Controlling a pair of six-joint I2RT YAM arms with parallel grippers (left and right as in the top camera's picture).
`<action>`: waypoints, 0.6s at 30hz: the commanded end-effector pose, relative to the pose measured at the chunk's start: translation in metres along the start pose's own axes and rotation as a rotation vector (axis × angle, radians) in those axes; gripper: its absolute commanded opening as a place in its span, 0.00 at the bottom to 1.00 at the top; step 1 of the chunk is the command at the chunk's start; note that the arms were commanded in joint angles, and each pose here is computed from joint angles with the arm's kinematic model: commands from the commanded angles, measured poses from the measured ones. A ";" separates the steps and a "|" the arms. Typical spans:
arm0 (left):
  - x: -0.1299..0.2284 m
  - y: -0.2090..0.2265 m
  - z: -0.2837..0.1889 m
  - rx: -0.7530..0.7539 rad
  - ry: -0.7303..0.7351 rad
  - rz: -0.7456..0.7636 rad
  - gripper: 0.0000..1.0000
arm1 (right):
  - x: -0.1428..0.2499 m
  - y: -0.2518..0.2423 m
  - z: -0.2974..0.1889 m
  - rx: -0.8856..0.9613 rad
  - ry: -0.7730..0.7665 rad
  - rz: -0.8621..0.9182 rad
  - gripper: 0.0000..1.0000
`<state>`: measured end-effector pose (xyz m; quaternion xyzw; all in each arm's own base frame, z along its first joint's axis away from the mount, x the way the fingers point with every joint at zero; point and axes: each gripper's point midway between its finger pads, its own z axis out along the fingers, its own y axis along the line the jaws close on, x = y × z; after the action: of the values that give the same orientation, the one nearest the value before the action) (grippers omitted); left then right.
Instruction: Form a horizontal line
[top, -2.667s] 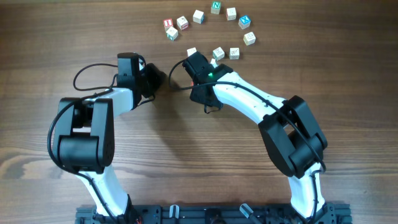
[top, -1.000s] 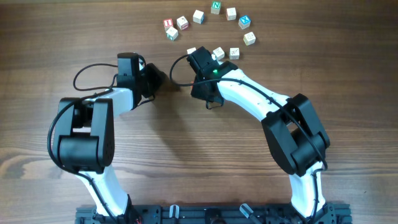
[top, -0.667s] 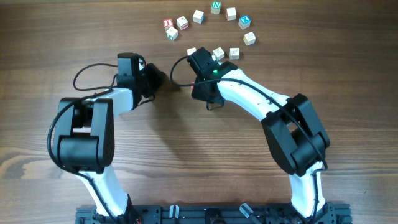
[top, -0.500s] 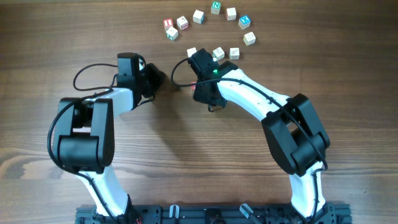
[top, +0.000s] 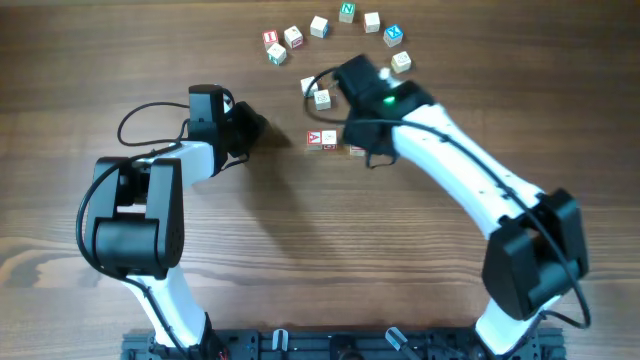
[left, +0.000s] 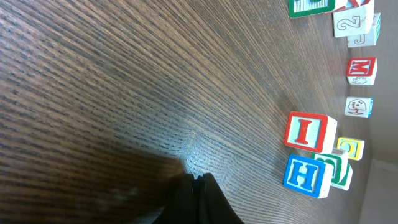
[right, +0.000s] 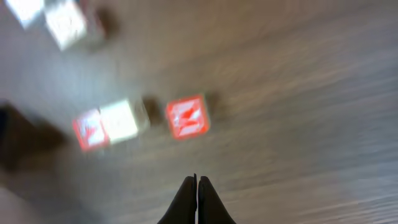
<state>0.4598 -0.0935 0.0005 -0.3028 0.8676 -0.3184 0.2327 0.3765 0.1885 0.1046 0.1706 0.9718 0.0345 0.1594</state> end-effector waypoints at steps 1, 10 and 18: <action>-0.003 0.004 -0.005 -0.019 -0.019 0.019 0.04 | -0.019 -0.036 0.025 0.057 0.002 0.078 0.04; -0.003 0.004 -0.005 -0.018 -0.020 0.019 0.04 | 0.018 -0.031 0.080 -0.117 0.141 0.022 0.04; -0.003 0.004 -0.005 -0.018 -0.020 0.019 0.04 | 0.032 -0.034 0.108 -0.142 0.139 0.023 0.04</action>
<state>0.4600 -0.0931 0.0004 -0.3032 0.8677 -0.3175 0.2333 0.3770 0.1635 0.0039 0.1780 0.9707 0.1095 0.1183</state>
